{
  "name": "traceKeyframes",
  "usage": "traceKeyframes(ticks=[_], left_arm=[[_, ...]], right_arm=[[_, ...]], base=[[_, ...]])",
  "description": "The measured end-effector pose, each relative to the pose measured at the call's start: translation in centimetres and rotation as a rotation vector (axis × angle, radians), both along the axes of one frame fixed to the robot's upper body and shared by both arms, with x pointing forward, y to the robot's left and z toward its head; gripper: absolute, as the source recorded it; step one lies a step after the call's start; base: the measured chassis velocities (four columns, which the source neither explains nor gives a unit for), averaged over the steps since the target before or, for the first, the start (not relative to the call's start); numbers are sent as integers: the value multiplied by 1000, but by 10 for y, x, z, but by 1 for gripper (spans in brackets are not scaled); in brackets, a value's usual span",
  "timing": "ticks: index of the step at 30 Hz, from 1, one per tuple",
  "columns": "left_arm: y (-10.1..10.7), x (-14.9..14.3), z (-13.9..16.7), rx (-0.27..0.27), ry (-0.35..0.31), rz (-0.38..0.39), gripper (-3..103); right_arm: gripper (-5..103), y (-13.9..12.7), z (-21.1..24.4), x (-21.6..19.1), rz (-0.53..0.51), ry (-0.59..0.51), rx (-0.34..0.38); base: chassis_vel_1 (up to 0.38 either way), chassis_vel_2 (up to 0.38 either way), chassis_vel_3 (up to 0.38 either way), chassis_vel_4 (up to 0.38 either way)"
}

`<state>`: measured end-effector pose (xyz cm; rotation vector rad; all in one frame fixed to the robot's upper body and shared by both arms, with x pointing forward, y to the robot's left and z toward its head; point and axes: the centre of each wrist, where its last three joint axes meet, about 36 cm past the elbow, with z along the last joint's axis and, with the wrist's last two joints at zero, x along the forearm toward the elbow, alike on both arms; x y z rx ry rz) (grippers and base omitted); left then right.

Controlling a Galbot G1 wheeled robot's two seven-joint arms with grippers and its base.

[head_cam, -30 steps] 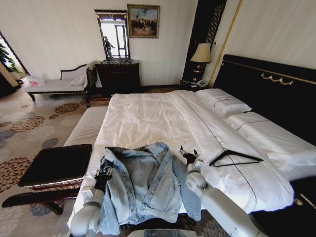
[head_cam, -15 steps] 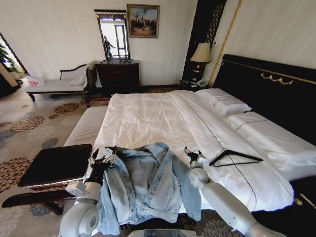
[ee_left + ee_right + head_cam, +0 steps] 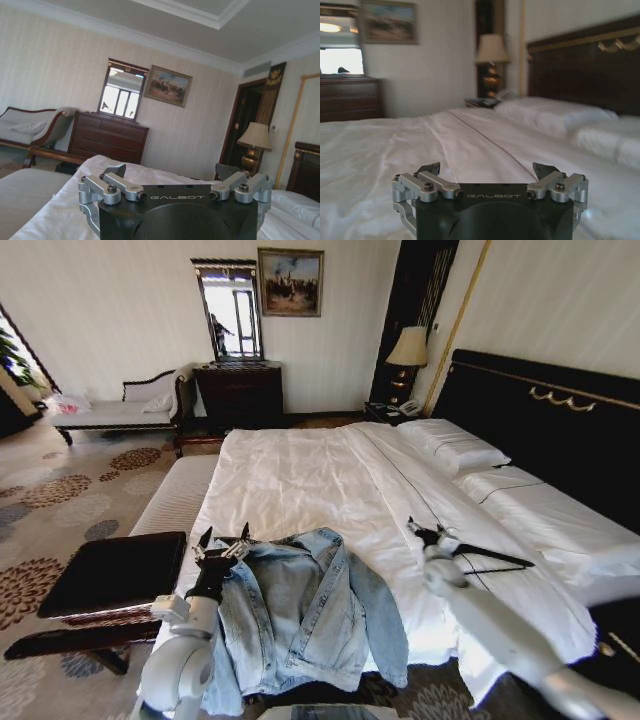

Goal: Pick up the clothes from the bed and hang them on the clothes hanger.

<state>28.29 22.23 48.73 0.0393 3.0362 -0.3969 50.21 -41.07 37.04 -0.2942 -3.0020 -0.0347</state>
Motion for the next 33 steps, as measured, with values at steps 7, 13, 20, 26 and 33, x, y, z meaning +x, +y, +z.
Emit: traceKeyframes(ticks=[7,13,20,26,33], left_arm=[[22,2,-17,-26,88,87,100],[98,-7,-62,139,203,161,100],[115,-17,-73,97,220,212,100],[105,-19,-65,66,206,228,100],[106,-22,-55,75,189,230,100]], right_arm=[[100,-32,-13,-20,334,-149,-114],[100,-29,-37,-33,592,-275,-182],[100,-44,-49,-37,645,-298,-251],[100,-63,-58,-44,631,-262,-280],[100,-59,-64,-47,615,-258,-255]], base=[[0,0,0,0],[0,0,0,0],[0,0,0,0],[0,0,0,0],[-40,-41,37,37]])
